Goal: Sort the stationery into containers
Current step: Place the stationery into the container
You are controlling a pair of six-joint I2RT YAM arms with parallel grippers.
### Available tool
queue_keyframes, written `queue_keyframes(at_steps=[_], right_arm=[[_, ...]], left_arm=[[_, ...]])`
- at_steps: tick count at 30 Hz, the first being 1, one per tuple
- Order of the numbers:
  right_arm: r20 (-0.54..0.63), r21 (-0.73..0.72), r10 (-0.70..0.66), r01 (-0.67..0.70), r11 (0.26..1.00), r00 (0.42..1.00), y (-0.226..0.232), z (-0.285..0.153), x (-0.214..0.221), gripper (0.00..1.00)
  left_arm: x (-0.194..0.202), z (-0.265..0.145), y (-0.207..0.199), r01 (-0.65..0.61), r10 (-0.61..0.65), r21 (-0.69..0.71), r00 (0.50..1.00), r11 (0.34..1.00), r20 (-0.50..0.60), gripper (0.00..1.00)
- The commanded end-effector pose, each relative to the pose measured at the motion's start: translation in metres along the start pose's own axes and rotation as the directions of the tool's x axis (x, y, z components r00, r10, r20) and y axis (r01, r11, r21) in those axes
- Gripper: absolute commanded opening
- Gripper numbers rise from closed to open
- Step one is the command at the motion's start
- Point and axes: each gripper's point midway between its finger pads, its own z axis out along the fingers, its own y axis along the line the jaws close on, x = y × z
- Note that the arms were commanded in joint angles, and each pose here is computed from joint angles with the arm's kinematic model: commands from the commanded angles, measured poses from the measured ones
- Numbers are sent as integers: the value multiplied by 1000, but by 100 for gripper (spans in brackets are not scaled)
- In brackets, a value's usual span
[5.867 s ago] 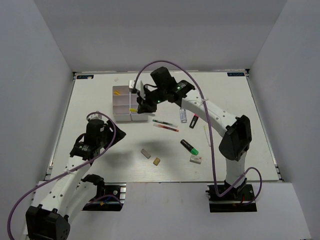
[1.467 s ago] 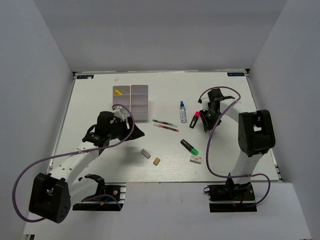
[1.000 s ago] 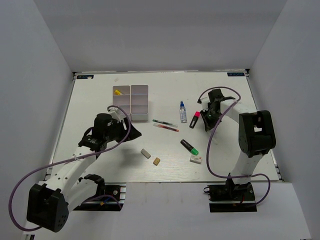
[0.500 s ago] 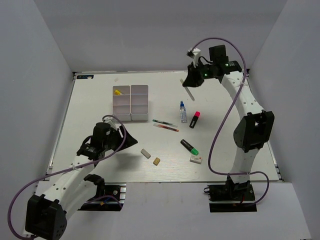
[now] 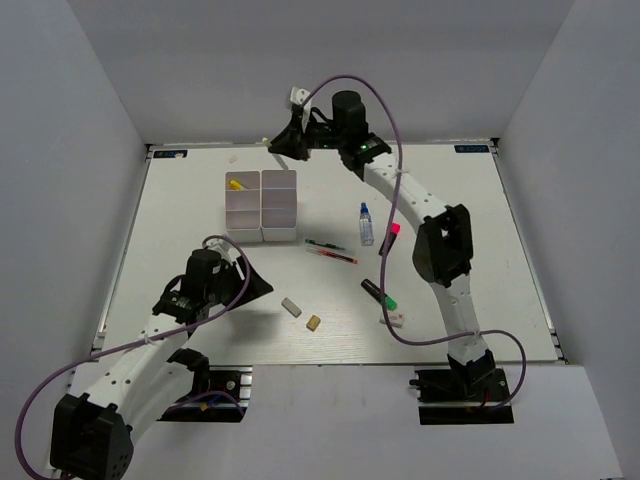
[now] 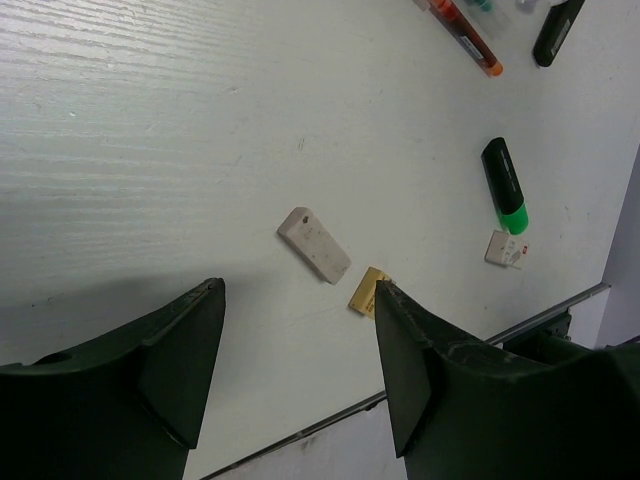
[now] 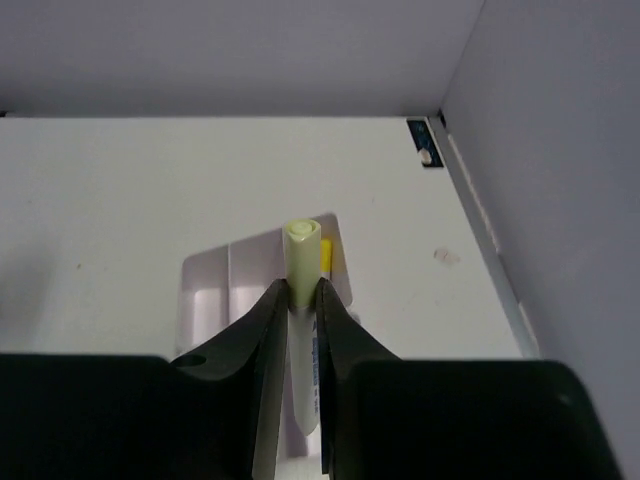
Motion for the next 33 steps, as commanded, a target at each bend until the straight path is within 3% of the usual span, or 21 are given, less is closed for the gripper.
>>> queue_keyframes(at_steps=[1,10,17,33], right_arm=[[224,13,-176,177,984,959,-3,20,-69,0],[325,-29,-146,164,986,934,29,71,-58,0],[307,-24,-133,148,989,942,34,101,-22,0],[227,123,-182,157,980,957,5,116,31,0]], left_arm=[[0,-5,0,10,-10,-7,1000,1000,7,71],[5,-7,2,25,-25,-21,1000,999,-9,71],[11,-8,5,32,-33,-32,999,999,-35,71],[13,-10,-2,25,-25,-6,998,1000,-64,71]])
